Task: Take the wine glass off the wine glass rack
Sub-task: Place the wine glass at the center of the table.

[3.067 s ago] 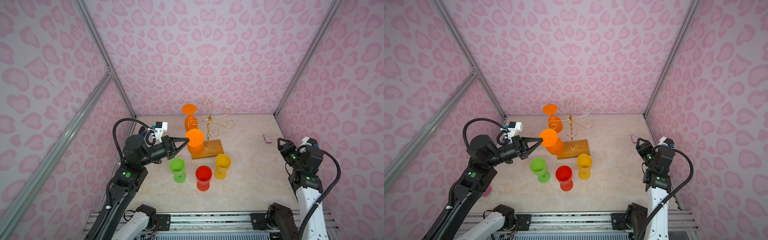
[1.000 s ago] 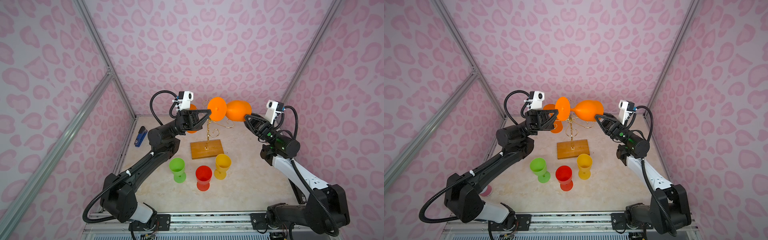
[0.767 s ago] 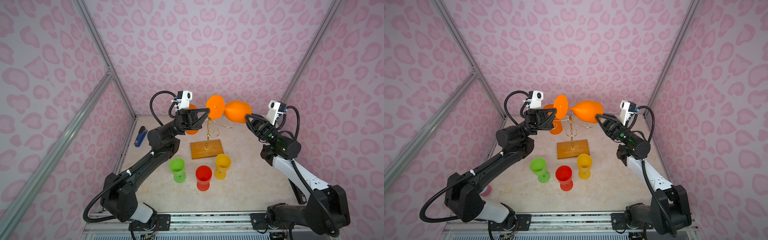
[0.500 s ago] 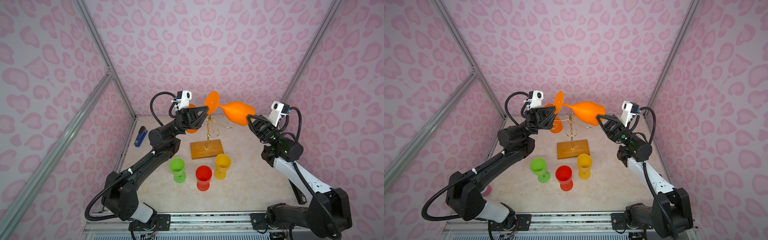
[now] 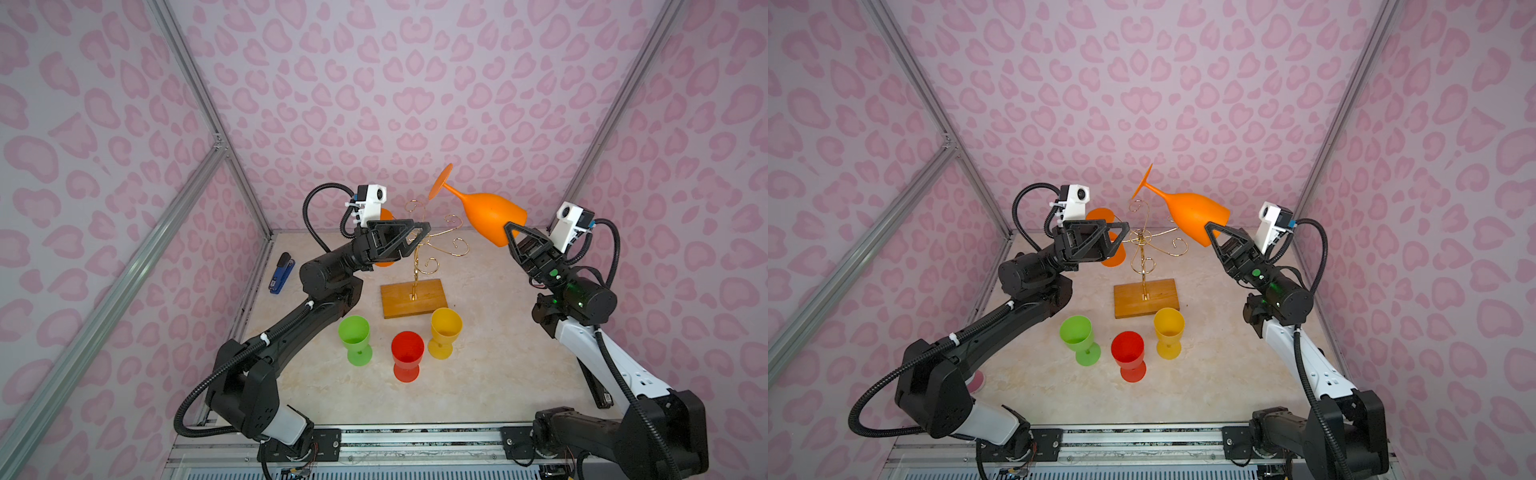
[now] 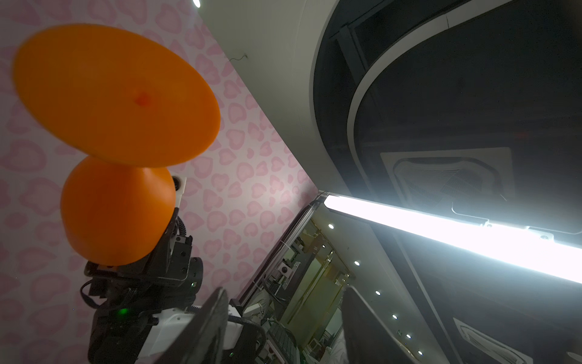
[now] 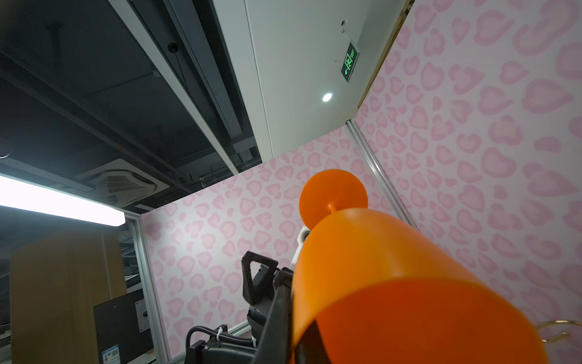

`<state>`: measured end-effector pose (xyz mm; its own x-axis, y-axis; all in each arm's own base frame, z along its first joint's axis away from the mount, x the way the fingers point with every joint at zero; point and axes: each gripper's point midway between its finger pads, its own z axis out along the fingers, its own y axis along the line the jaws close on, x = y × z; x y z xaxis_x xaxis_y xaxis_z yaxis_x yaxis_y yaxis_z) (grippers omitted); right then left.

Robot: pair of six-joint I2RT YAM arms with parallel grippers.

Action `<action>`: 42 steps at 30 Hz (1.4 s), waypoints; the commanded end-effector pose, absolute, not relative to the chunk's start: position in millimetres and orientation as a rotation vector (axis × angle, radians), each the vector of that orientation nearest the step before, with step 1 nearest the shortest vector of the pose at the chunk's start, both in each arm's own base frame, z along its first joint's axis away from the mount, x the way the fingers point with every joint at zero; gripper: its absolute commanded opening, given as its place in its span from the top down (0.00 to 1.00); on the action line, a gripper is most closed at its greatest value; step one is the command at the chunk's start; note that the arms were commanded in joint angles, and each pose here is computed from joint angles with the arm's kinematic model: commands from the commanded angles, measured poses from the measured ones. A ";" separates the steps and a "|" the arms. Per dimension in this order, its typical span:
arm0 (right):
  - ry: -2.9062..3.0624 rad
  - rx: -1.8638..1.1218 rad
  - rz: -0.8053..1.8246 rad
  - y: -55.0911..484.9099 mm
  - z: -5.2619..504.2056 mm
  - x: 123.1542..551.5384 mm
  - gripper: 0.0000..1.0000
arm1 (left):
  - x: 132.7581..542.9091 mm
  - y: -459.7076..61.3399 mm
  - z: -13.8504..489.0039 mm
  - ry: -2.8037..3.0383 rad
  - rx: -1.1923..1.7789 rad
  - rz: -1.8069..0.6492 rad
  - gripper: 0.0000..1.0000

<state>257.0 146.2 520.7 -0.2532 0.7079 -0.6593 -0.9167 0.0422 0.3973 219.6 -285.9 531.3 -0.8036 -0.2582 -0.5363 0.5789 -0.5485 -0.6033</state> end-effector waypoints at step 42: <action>2.720 -0.349 0.125 146.1 165.6 294.0 1.00 | 198.8 -205.3 485.3 1.476 0.494 -1.106 0.26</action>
<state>291.2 144.3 167.8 -0.8945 -0.2152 -0.3920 -0.2576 0.9645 0.0584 199.1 -206.4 485.2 -0.2600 -0.2857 -0.9224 0.8100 0.4556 -0.3694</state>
